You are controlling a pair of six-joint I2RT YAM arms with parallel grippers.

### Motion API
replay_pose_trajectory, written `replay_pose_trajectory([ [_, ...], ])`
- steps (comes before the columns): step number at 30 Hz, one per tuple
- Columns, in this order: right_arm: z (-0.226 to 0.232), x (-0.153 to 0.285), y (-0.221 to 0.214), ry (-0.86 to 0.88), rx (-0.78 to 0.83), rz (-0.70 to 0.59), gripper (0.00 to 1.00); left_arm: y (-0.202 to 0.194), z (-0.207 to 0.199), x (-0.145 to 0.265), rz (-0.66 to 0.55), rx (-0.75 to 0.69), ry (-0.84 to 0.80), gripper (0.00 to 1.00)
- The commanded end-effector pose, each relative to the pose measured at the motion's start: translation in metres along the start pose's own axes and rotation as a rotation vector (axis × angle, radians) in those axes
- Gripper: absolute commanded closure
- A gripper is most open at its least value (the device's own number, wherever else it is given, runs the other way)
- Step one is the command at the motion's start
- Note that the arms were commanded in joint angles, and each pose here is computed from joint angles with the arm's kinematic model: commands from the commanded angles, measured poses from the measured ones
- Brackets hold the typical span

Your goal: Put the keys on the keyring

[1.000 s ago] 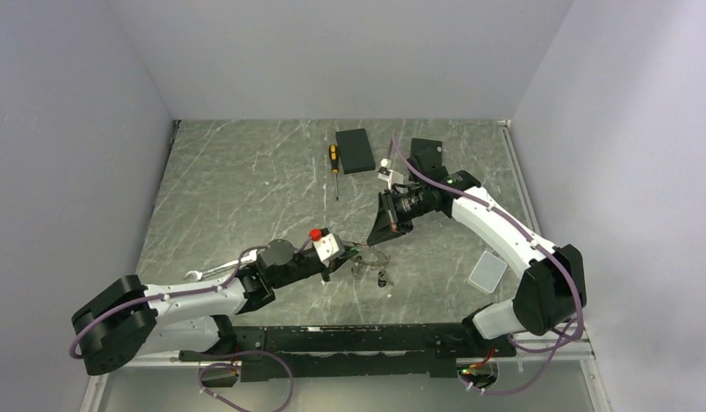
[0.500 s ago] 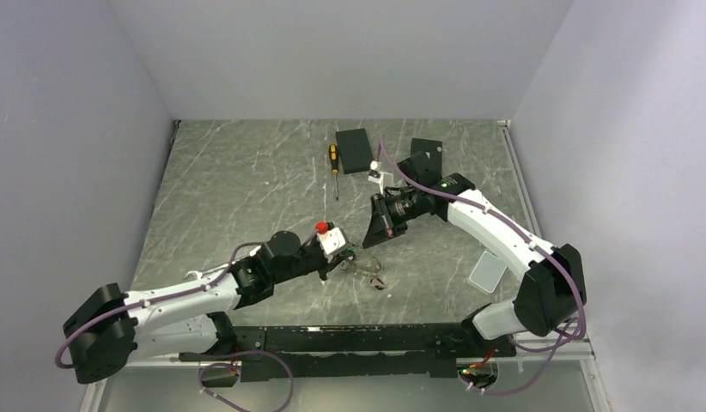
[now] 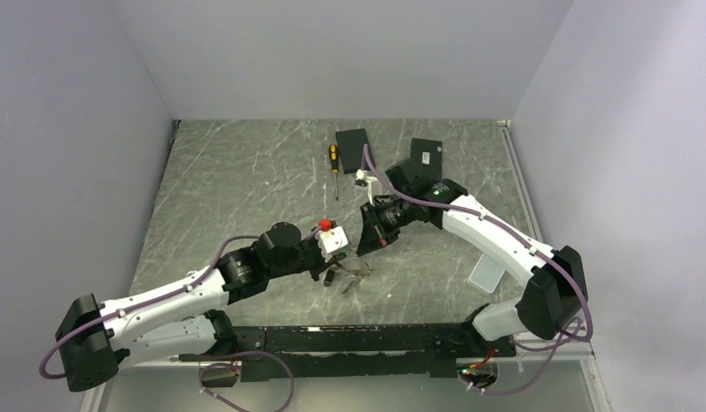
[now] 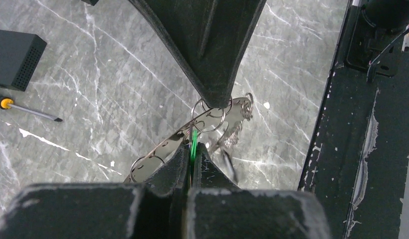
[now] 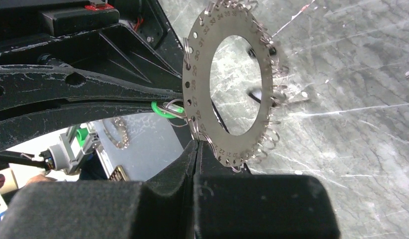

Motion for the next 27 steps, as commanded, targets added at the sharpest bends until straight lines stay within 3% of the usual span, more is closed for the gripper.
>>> replay_pose_trajectory([
  [1, 0.004, 0.008, 0.001, -0.023, 0.044, -0.032, 1.0, 0.03, 0.009, 0.003, -0.072, -0.042, 0.002, 1.0],
  [10, 0.018, 0.021, 0.02, -0.035, 0.091, -0.174, 1.0, 0.031, 0.0, 0.007, -0.069, -0.023, -0.063, 1.0],
  [17, 0.025, 0.031, 0.027, -0.048, 0.138, -0.238, 1.0, 0.032, -0.005, 0.006, -0.062, -0.005, -0.105, 0.54],
  [22, 0.033, 0.046, 0.034, -0.079, 0.217, -0.318, 1.0, 0.037, -0.007, 0.016, -0.084, -0.007, -0.118, 0.44],
  [27, 0.038, 0.053, 0.034, -0.091, 0.27, -0.35, 1.0, 0.044, -0.003, 0.028, -0.093, -0.036, -0.097, 0.43],
])
Point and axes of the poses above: each gripper's point midway between its finger pads, its own x axis back along the fingers, its own z axis along the line the jaws close on, y = z × x, the point moved 5 cm from there along x, back along the fingers, and after that the axes turned 11 degrees about -x, right-handed, at the moved point
